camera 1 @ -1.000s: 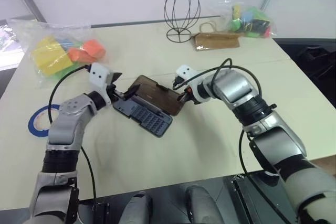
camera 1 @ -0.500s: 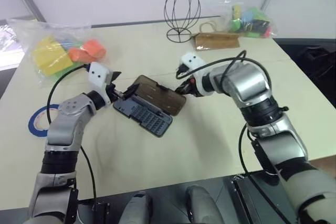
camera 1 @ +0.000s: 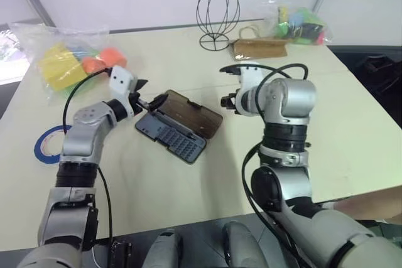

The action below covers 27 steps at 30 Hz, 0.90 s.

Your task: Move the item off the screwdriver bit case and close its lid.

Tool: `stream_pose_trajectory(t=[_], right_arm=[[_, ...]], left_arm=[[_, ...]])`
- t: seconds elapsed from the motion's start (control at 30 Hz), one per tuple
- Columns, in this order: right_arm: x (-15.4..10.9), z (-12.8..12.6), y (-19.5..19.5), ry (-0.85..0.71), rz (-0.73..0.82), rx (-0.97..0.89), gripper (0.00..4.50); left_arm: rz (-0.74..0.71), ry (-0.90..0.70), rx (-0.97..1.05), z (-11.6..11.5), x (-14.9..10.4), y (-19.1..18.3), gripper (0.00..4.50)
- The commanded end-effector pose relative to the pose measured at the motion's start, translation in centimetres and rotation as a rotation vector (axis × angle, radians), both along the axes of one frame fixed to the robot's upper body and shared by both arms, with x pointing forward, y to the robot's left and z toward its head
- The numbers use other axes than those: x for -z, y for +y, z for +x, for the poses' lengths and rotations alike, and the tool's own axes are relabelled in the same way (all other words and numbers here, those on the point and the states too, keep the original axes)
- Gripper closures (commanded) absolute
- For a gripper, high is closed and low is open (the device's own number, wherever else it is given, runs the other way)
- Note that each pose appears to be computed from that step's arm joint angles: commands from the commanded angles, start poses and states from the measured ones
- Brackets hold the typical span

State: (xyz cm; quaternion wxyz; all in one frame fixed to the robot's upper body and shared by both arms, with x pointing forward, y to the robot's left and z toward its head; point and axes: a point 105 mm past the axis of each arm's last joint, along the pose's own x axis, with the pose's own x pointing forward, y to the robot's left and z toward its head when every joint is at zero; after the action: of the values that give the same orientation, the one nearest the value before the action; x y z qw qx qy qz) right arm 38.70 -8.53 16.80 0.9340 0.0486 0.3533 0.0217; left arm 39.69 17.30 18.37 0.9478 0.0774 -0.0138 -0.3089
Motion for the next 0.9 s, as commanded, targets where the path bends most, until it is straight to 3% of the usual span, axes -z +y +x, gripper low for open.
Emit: stream_pose_trajectory(t=[0.03, 0.4, 0.57, 0.77, 0.9], right_arm=[[-1.7, 0.0, 0.6, -0.034, -0.004, 0.037, 1.23], [-2.1, 0.0, 2.1, -0.048, 0.022, -0.05, 1.23], [-1.9, 0.1, 3.3, -0.036, 0.01, -0.216, 1.23], [-2.2, -0.2, 3.9, 0.114, -0.014, -0.503, 1.23], [-3.0, -0.7, 2.4, 0.243, -0.092, -0.522, 1.23]], left_arm=[[0.016, -0.048, 0.03, 0.2, -1.2, -0.6, 0.0], [0.015, -0.049, 0.034, 0.3, -0.9, -0.8, 0.0], [0.009, -0.048, 0.028, 0.3, -0.9, -0.6, 0.0], [0.011, -0.047, 0.023, 0.2, -0.7, -0.5, 0.0], [0.005, -0.045, 0.024, 0.1, -0.4, -0.7, 0.0]])
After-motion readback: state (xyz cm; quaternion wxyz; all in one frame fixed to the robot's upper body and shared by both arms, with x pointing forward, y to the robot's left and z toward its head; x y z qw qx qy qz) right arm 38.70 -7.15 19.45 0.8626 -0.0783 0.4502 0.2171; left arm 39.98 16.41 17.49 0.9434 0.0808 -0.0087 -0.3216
